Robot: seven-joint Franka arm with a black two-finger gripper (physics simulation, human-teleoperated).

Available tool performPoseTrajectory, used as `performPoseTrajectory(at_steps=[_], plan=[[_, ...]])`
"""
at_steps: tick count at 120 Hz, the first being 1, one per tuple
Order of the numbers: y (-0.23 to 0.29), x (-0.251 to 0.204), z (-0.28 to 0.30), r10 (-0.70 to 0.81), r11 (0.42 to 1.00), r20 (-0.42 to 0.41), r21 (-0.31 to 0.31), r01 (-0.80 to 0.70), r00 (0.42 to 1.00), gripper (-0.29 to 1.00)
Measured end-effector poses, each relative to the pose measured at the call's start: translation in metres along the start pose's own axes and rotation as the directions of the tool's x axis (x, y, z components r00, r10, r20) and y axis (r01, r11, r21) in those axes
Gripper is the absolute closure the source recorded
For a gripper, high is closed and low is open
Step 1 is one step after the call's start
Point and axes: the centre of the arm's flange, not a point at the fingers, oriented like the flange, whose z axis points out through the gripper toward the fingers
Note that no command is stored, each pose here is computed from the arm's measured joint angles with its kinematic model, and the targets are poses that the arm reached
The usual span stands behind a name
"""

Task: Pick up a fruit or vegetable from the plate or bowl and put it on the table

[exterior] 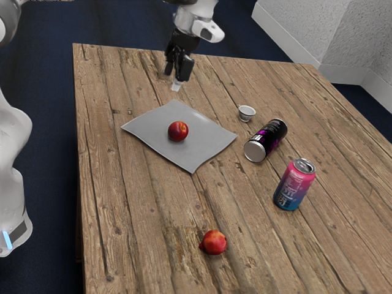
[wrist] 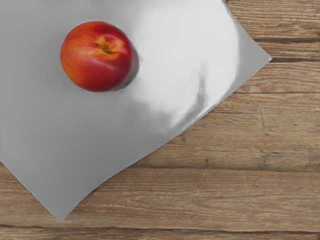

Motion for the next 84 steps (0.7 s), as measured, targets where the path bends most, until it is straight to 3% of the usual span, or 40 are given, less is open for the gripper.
performPoseTrajectory(at_steps=[8, 22, 32, 84], plan=[[0.019, -0.004, 0.004, 0.036, 0.999, -0.034, 0.009, -0.036, 0.999, 0.02], [0.034, -0.070, 0.009, -0.026, 0.997, -0.120, 0.069, 0.035, 0.992, 0.02], [0.051, -0.075, 0.028, -0.040, 0.994, -0.138, 0.098, 0.053, 0.990, 0.02], [0.078, -0.058, 0.118, 0.011, 0.999, -0.118, 0.048, -0.005, 0.993, 0.02]])
